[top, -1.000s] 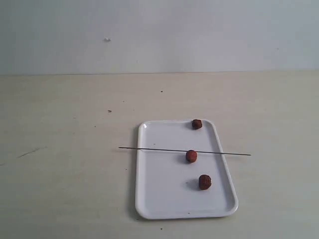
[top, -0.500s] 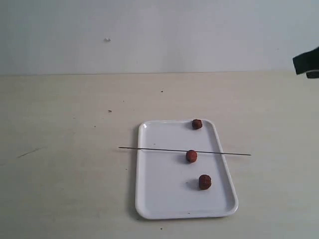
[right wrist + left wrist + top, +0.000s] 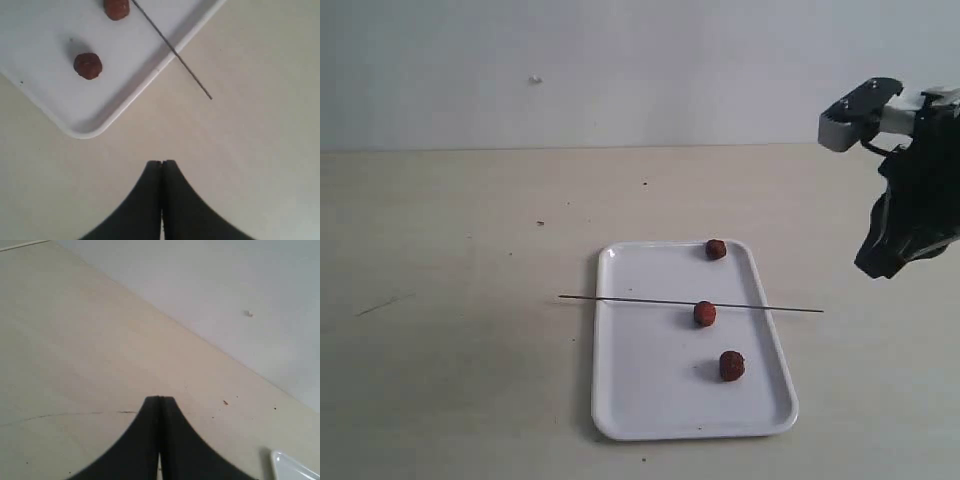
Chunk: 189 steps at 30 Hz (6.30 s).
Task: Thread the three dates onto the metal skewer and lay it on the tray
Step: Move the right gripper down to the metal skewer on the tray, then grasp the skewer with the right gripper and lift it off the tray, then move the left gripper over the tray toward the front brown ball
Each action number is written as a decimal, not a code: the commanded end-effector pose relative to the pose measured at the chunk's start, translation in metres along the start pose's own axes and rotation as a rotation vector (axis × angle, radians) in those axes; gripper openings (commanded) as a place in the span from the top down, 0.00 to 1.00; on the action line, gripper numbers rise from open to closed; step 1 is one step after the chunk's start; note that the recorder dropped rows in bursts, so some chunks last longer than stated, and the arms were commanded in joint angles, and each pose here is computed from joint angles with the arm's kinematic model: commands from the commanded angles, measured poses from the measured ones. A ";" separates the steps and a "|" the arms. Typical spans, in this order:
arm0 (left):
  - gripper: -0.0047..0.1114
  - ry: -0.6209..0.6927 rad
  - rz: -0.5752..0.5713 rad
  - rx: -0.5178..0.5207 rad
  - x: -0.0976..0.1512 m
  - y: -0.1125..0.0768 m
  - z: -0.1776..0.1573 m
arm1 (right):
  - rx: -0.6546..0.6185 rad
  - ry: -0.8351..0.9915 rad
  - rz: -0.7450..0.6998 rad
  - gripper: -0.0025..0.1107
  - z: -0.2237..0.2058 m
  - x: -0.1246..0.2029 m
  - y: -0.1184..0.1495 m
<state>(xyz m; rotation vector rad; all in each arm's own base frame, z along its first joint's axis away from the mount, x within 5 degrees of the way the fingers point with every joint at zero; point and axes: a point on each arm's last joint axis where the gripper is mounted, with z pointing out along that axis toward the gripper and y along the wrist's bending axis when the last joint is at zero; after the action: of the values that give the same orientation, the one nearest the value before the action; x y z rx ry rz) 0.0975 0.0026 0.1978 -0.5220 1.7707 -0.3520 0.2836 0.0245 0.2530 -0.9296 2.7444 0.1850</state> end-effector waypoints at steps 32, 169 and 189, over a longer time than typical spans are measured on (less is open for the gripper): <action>0.96 0.055 0.024 0.079 0.004 -0.009 0.000 | -0.110 0.137 -0.611 0.98 0.098 -0.086 0.017; 0.69 0.925 1.733 1.186 0.110 -0.304 0.115 | 0.064 -0.073 0.294 0.98 -0.063 0.092 0.094; 0.57 0.789 1.652 0.967 0.148 -0.325 0.134 | 0.085 -0.054 0.261 0.98 -0.063 0.094 0.092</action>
<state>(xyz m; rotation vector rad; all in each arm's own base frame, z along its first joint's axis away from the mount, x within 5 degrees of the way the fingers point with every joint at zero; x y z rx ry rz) 0.2492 -0.3459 0.1974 1.8952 1.8662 -0.2108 0.1443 0.0318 0.2923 -0.5283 2.7985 0.1454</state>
